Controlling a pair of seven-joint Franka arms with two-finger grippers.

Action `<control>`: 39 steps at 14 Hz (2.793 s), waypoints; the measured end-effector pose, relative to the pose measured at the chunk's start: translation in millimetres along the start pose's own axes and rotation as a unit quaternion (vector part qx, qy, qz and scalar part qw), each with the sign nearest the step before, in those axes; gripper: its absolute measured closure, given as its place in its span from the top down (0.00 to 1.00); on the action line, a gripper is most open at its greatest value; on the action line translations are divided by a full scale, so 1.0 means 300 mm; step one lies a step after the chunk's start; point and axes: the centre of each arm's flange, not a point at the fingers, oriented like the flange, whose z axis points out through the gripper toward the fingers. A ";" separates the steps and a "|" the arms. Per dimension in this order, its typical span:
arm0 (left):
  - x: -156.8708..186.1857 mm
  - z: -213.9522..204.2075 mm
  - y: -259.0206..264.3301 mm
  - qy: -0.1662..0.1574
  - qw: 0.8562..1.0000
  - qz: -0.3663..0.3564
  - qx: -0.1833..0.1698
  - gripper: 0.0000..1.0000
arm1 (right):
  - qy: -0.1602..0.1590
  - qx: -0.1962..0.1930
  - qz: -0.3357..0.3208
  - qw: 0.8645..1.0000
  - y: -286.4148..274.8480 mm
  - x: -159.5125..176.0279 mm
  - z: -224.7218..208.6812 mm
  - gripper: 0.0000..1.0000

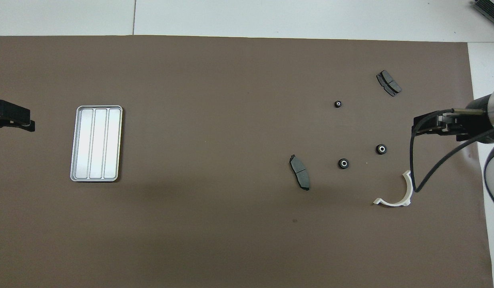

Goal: Pick bearing gear from pile to tray

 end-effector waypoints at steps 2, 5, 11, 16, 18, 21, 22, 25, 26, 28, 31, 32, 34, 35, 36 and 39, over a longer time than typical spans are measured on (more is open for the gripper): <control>0.000 0.000 0.000 0.000 1.000 0.000 0.000 1.00 | 0.009 0.001 0.000 1.000 -0.001 0.009 0.034 1.00; 0.000 0.000 0.000 0.000 1.000 0.000 0.000 1.00 | 0.018 0.003 -0.003 1.000 0.011 0.022 0.158 1.00; 0.000 0.000 0.000 0.000 1.000 0.000 0.000 1.00 | 0.025 0.002 -0.035 0.999 0.084 0.025 0.457 1.00; 0.000 0.000 0.000 0.000 1.000 0.000 0.000 1.00 | 0.028 0.004 -0.054 0.998 0.136 0.018 0.749 1.00; 0.000 0.000 0.000 0.000 1.000 0.000 0.000 1.00 | 0.032 0.004 -0.061 0.998 0.157 0.000 0.860 1.00; 0.000 0.000 0.000 0.000 1.000 0.000 0.000 1.00 | 0.035 0.005 -0.065 0.997 0.190 -0.005 0.943 1.00; 0.000 0.000 0.000 0.000 1.000 0.000 0.000 1.00 | 0.038 0.005 -0.064 0.997 0.197 -0.001 0.958 0.98; 0.000 0.000 0.000 0.000 1.000 0.000 0.000 1.00 | 0.035 0.006 -0.063 0.997 0.200 0.000 0.994 0.80; 0.000 0.000 0.000 0.000 1.000 0.000 0.000 1.00 | 0.034 0.006 -0.063 0.997 0.201 -0.002 1.002 0.73; 0.000 0.000 0.000 0.000 1.000 0.000 0.000 1.00 | 0.031 0.006 -0.063 0.998 0.201 -0.008 1.012 0.67; 0.000 0.000 0.000 0.000 1.000 0.000 0.000 1.00 | 0.033 0.006 -0.063 0.997 0.201 -0.017 1.024 0.66; 0.000 0.000 0.000 0.000 1.000 0.000 0.000 1.00 | 0.037 0.006 -0.063 0.997 0.201 -0.020 1.029 0.65; 0.000 0.000 0.000 0.000 1.000 0.000 0.000 1.00 | 0.037 0.006 -0.063 0.997 0.202 -0.025 1.036 0.63; 0.000 0.000 0.000 0.000 1.000 0.000 0.000 1.00 | 0.042 0.006 -0.063 0.997 0.201 -0.024 1.035 0.59; 0.000 0.000 0.000 0.000 1.000 0.000 0.000 1.00 | 0.044 0.006 -0.063 0.997 0.201 -0.023 1.035 0.49; 0.000 0.000 0.000 0.000 1.000 0.000 0.000 1.00 | 0.044 0.006 -0.064 0.997 0.199 -0.023 1.034 0.34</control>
